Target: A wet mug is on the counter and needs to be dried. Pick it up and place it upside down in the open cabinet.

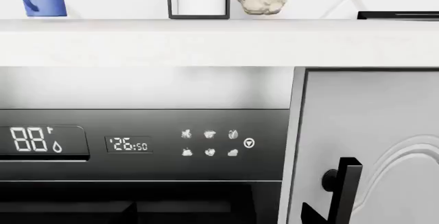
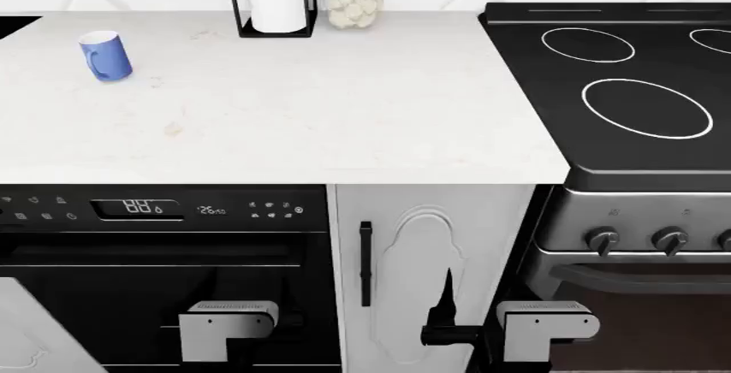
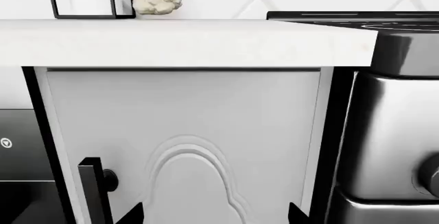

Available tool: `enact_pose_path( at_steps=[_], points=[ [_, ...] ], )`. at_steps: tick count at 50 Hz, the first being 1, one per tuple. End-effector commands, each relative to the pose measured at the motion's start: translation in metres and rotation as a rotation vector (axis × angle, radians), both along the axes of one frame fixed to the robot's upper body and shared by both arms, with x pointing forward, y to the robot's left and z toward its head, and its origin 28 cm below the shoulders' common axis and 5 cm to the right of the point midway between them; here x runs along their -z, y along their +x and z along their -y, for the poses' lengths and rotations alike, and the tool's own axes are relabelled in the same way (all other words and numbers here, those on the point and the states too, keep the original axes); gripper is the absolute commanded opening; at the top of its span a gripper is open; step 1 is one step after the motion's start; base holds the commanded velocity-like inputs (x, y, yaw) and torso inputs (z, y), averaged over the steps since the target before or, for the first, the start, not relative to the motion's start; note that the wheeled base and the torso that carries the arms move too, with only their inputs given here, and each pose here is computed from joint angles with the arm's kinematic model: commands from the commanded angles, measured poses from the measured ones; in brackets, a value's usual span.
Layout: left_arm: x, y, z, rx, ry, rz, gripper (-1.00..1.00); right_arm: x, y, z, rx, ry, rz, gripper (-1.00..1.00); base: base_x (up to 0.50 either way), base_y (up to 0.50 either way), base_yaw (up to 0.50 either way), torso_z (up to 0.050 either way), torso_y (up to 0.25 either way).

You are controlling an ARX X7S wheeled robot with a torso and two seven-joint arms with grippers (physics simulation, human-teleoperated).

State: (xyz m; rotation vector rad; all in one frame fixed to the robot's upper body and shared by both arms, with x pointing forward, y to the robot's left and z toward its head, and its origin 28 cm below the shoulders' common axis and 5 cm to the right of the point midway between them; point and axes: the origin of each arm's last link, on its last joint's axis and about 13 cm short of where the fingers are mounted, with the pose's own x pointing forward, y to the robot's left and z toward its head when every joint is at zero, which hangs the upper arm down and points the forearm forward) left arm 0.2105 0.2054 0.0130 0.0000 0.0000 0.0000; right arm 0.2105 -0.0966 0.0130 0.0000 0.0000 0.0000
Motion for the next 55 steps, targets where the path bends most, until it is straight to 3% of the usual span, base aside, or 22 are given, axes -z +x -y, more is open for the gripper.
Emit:
enact_pose_path(
  at_steps=[1, 6, 16, 35, 55],
  points=[
    [-0.004, 0.001, 0.0, -0.001, -0.003, 0.006, 1.0, -0.003, 0.0, 0.0, 0.002, -0.006, 0.007, 1.0, 0.0, 0.0, 0.0, 0.0, 0.0],
    [-0.04, 0.002, -0.002, 0.001, -0.043, 0.075, 1.0, -0.032, 0.002, 0.002, 0.007, -0.026, 0.084, 1.0, 0.0, 0.0, 0.0, 0.0, 0.0],
    [-0.096, 0.008, -0.008, -0.009, -0.009, 0.217, 1.0, -0.086, 0.002, 0.01, 0.031, -0.04, 0.234, 1.0, 0.0, 0.0, 0.0, 0.0, 0.0],
    [-0.139, 0.022, -0.016, -0.053, 0.049, 0.33, 1.0, -0.135, 0.005, 0.013, 0.032, -0.082, 0.373, 1.0, 0.0, 0.0, 0.0, 0.0, 0.0],
    [-0.143, 0.022, -0.014, -0.041, 0.071, 0.327, 1.0, -0.134, 0.004, 0.017, 0.062, -0.087, 0.373, 1.0, 0.0, 0.0, 0.0, 0.049, 0.0]
  ],
)
